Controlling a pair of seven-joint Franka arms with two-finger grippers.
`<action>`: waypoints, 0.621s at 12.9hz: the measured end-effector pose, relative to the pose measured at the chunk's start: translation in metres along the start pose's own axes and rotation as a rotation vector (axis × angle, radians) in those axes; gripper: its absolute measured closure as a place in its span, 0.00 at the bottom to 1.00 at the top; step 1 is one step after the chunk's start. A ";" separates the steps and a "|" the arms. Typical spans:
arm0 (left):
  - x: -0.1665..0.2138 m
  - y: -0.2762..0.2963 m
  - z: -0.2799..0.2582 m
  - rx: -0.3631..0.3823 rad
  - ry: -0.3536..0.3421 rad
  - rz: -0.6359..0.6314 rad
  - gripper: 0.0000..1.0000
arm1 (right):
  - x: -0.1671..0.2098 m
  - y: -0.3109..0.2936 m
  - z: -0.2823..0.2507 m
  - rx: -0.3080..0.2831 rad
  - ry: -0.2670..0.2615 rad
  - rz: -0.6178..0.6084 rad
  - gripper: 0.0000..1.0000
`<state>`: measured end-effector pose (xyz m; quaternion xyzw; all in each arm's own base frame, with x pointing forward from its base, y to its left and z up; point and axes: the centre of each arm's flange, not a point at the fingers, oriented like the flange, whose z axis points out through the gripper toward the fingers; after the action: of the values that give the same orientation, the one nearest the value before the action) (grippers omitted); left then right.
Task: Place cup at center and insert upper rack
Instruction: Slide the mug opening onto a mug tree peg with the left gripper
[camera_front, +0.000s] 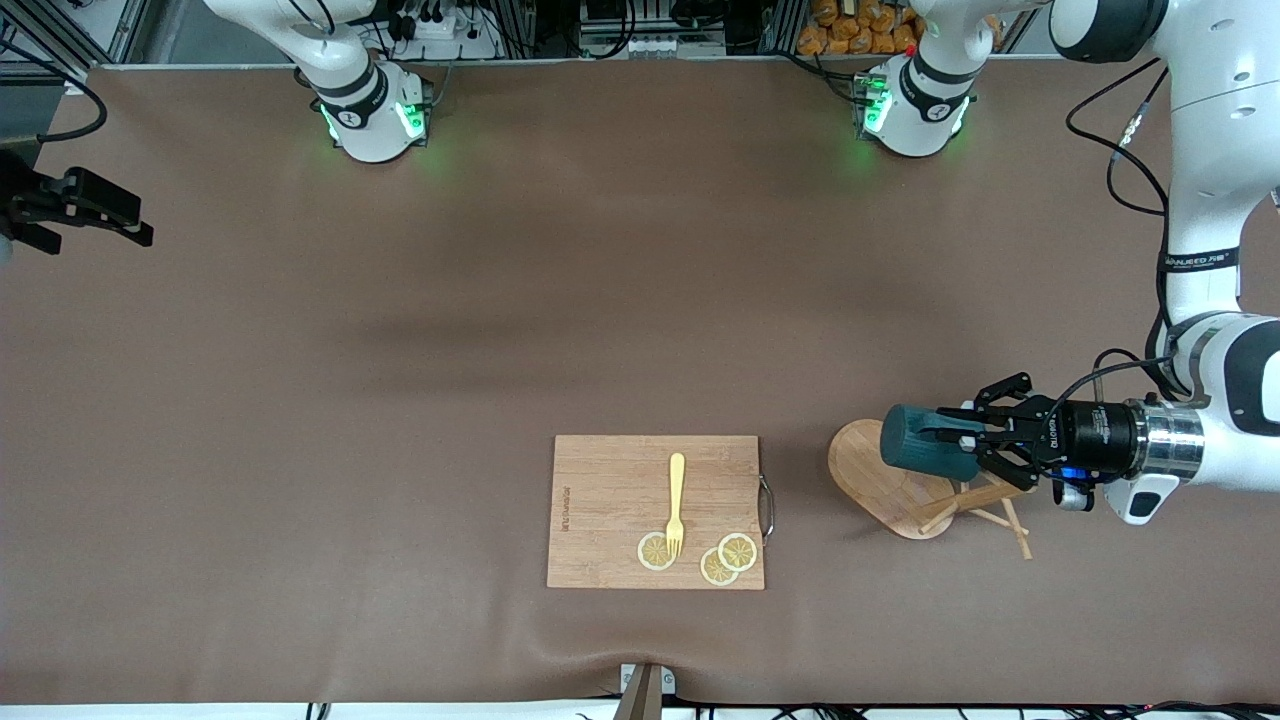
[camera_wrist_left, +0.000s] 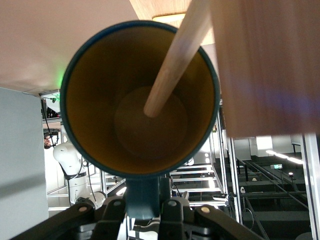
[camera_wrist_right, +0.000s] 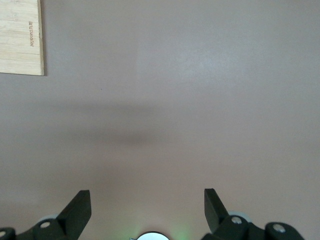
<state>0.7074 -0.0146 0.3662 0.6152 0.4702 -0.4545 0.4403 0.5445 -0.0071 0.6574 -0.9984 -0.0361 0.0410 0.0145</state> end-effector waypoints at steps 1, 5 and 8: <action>0.001 0.000 -0.001 -0.001 0.000 0.001 0.79 | 0.000 0.000 0.000 0.000 0.000 0.000 0.00; 0.006 -0.001 -0.005 -0.008 0.000 0.004 0.79 | 0.000 -0.006 0.000 -0.001 0.000 -0.009 0.00; 0.003 0.000 -0.007 -0.008 0.001 0.010 0.79 | 0.001 -0.009 0.000 -0.001 0.000 -0.014 0.00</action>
<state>0.7091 -0.0076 0.3643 0.6158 0.4692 -0.4502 0.4449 0.5445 0.0019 0.6576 -0.9981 -0.0433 0.0409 0.0141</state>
